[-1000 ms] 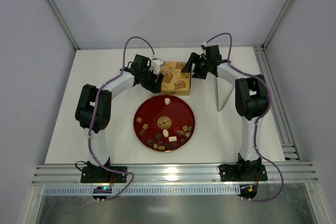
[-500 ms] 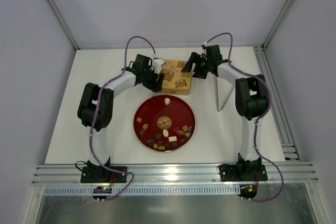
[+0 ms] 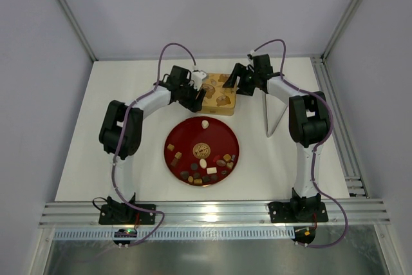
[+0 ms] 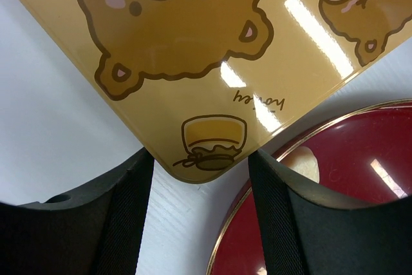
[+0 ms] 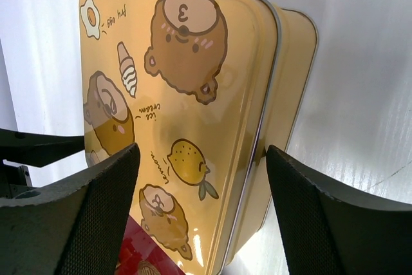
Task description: Pack the chocolate
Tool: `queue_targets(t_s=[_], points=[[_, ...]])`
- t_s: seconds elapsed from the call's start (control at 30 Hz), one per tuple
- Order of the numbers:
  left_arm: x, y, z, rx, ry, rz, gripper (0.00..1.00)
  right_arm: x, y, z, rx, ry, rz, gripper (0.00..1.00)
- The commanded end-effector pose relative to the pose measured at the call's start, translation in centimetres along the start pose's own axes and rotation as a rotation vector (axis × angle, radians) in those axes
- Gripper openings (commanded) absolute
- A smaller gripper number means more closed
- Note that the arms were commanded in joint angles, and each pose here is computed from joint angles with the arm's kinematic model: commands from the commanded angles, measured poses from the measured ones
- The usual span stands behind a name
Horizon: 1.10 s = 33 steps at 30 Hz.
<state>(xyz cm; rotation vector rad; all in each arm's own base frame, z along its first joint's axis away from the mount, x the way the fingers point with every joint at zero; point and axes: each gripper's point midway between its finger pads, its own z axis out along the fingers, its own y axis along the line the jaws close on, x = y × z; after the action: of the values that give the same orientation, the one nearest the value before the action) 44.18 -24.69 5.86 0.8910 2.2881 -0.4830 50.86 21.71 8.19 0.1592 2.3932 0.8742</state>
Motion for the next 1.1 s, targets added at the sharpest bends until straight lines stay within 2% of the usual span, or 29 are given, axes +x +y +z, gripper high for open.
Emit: queue_targets(t_s=[0.0,0.13,0.6,0.87,1.07], points=[[-1.8,0.3,-0.3,-0.014,-0.036,0.032,0.60,-2.1,1.7,-1.0,-0.032,-0.057,-0.021,0.80],[-1.5,0.2,-0.2,-0.011,-0.014,0.027,0.59,-1.7,0.7,-1.0,0.001,-0.048,0.003,0.73],[-0.2,-0.5,-0.1,-0.002,0.026,-0.012,0.59,1.4,-2.1,-1.0,0.057,-0.016,0.053,0.62],[-1.5,-1.0,-1.4,0.013,0.024,-0.074,0.61,1.3,-2.8,-0.8,0.093,0.013,0.047,0.61],[-3.4,-1.1,-4.4,0.062,-0.039,-0.135,0.64,1.0,-3.4,-0.8,0.129,0.026,0.022,0.67]])
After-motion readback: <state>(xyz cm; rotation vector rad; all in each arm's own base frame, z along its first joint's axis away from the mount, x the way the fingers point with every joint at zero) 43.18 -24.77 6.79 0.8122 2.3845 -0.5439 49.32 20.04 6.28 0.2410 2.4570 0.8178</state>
